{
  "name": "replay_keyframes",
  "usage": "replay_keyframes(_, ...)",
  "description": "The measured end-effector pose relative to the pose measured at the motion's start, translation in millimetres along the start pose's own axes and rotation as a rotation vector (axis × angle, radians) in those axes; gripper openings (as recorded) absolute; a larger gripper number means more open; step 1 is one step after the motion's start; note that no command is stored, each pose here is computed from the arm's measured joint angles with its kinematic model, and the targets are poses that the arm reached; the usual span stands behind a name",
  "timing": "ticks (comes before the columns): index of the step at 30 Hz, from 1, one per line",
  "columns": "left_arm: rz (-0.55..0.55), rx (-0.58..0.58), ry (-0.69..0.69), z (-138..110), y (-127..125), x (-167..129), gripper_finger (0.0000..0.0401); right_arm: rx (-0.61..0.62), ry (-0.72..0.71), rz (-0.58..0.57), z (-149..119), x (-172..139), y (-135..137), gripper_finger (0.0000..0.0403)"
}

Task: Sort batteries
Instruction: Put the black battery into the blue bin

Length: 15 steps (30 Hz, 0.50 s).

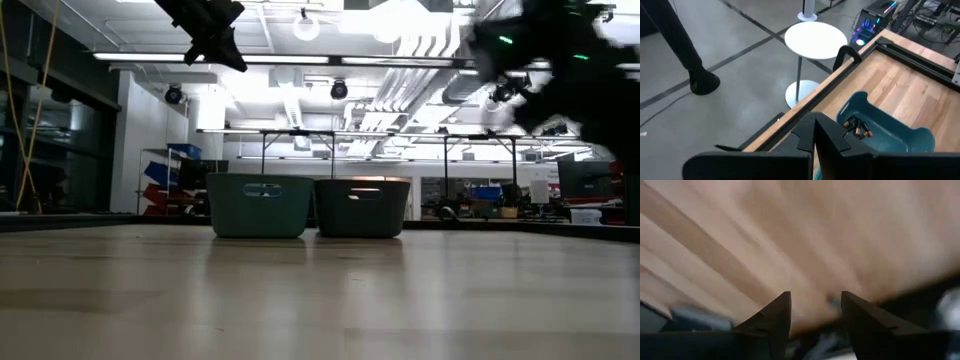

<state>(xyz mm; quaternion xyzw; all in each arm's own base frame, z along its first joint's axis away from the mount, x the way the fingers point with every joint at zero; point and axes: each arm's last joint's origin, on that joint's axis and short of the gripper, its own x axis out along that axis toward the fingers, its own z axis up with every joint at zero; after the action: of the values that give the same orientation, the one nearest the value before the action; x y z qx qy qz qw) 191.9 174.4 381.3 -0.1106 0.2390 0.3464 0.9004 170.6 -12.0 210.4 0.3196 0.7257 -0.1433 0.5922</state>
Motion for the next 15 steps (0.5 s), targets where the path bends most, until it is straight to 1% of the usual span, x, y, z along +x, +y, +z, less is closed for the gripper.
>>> replay_keyframes(3,-0.001,0.002,-0.025,2.4,-0.1,0.0,0.0000,0.044,0.088,0.021,-17.5,24.6,-7.5,0.0166)
replay_keyframes(5,-0.001,0.003,-0.035,3.4,-0.1,-0.1,0.0000,0.054,0.107,0.054,-20.2,38.3,-7.4,0.0162)
replay_keyframes(6,-0.001,0.003,-0.040,3.8,-0.2,-0.1,0.0000,0.061,0.118,0.053,-20.4,45.2,-7.2,0.0158)
replay_keyframes(11,-0.001,-0.001,-0.039,3.8,-0.1,-0.1,0.0000,0.050,0.190,-0.036,-17.6,66.2,-2.1,0.0137)
replay_keyframes(15,-0.001,-0.019,-0.041,3.9,-0.1,-0.1,0.0000,0.043,0.297,-0.133,-13.8,84.0,1.6,0.0124)
